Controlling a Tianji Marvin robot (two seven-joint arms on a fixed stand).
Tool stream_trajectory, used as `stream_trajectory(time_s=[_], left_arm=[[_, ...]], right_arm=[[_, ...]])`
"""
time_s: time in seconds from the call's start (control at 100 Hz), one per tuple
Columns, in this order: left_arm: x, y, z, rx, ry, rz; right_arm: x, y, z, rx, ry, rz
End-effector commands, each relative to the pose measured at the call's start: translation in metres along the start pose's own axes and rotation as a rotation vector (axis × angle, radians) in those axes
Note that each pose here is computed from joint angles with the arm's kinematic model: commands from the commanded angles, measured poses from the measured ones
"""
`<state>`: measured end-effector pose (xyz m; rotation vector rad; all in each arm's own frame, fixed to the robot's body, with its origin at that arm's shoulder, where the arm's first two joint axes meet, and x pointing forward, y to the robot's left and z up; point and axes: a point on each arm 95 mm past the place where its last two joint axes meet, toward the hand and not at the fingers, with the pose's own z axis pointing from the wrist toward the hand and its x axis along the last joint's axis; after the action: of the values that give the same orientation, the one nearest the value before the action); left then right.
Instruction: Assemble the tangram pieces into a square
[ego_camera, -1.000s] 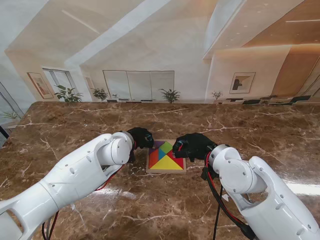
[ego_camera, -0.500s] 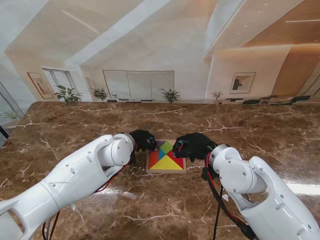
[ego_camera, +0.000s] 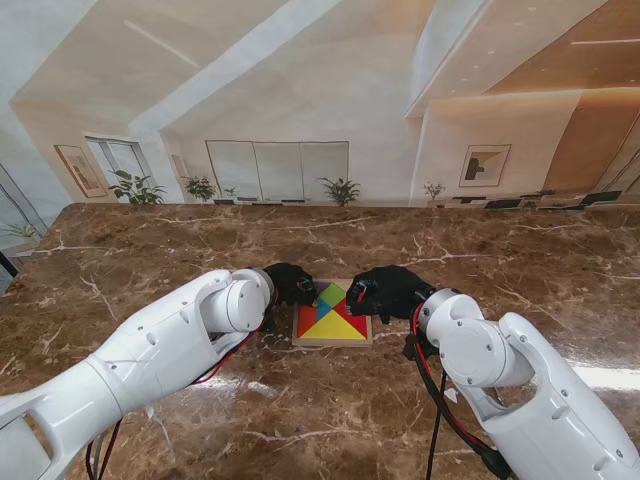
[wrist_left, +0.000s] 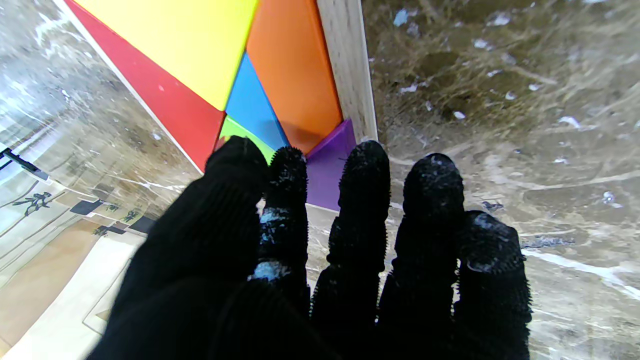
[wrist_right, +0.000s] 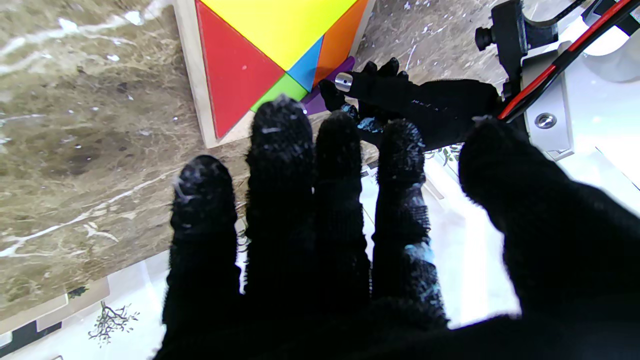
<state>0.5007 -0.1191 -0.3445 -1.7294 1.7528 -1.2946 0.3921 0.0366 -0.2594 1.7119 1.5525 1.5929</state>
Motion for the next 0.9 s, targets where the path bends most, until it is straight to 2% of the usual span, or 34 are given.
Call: stream_trajectory(time_s=[0.0,0.28,0.59,0.89], left_arm=[[0.003,0.0,0.002,0.001,0.0,0.003],[0.008,-0.001,0.006,-0.008,0.0,0.027],[0.008,-0.008,-0.001,0.027,0.021,-0.003],[-0.02,-0.024,-0.016,0.017,-0.024,0.04]], right_arm=[[-0.004,-0.006,0.0,0.024,-0.012,0.014],[-0.005,-0.006,-0.001,0.019,-0.015,0.02],[-0.006,-0.006,0.0,0.026,-0.013,0.019],[-0.005,-0.007,0.0,0.029,-0.015,0.018]])
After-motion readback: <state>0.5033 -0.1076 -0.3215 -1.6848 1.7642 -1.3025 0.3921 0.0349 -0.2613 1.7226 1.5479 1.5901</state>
